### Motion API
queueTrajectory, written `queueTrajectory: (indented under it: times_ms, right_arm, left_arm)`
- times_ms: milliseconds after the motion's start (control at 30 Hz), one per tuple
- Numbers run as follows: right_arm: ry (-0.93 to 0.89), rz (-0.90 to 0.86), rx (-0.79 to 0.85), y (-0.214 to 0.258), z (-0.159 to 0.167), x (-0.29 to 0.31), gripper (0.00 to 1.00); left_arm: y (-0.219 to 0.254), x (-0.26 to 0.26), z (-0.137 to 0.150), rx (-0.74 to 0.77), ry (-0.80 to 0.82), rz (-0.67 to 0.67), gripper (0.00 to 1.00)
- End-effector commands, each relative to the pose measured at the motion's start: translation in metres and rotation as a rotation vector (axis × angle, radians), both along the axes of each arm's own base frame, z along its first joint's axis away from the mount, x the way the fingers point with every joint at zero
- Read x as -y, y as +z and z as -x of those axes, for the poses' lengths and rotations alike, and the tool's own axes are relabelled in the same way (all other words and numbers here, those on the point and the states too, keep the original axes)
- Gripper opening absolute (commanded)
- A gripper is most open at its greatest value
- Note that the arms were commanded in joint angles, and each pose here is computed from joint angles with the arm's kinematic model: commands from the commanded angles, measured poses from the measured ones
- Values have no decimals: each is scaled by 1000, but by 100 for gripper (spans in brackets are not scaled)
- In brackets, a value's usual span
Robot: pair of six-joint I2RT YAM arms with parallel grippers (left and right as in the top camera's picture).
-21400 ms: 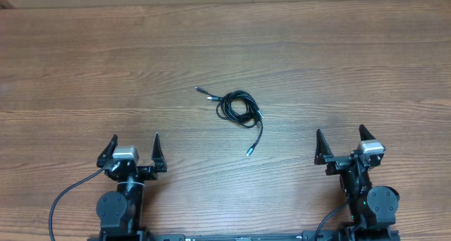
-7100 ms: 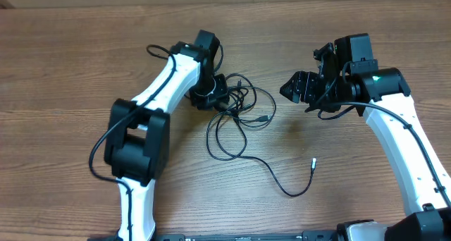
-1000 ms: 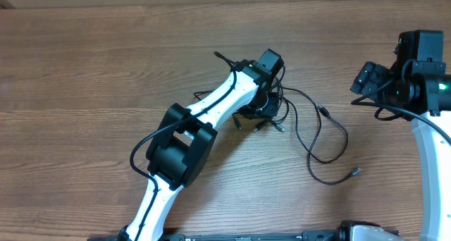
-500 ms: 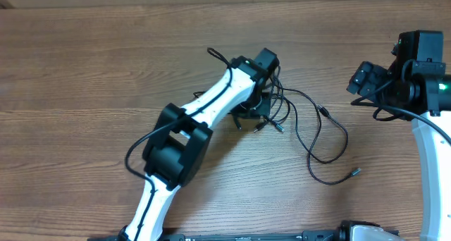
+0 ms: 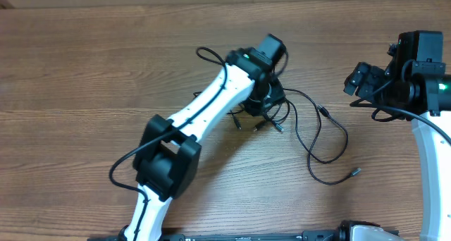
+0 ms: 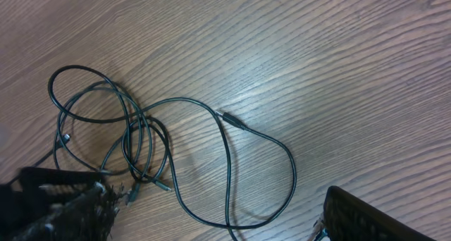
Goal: Untangle cables
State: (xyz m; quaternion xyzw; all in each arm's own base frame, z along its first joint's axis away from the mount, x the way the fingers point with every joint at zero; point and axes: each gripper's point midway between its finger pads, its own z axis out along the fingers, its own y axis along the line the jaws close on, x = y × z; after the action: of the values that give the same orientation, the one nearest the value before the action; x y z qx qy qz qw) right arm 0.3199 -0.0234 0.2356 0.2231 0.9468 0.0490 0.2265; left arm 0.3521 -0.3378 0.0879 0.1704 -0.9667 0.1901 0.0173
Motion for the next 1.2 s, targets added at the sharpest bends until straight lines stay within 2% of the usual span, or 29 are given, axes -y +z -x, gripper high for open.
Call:
queueTrajectory:
  times_ms: [0,133,233,400,533,700,933,1033,1133,1167]
  right_arm:
    - [8,3,35,12,0,0,92]
    - [8,3,35,12,0,0,92]
    - [28,13,28,11,1,0,92]
    - [28,12,24,11,2,0,92]
    - [28,12,24,11,2,0,92]
    - [28,12,24,11,2,0,92]
    - [28,12,24,11,2,0,92]
    - [28,12,25,11,2,0,92]
    - [28,12,25,11,2,0,92]
    - [28,12,25,11,2,0,92]
  left_arm:
    - [-31,10,14,-110,157,-53,51]
    - [-56,16,24,-152,172,-96,48]
    - [-77,10,24,-162,182,-147,36]
    - [-82,2,12,-96,201,-195,35]
    - [-81,5,6,-75,205,-176,36]
    - [-80,3,-1,-71,218,-164,26]
    - [-64,-1,-25,-40,186,-100,27]
    - [-60,-6,-33,-24,190,-96,34]
    - [-49,-14,-44,28,164,-125,47]
    - [-41,-22,-53,75,159,-168,56]
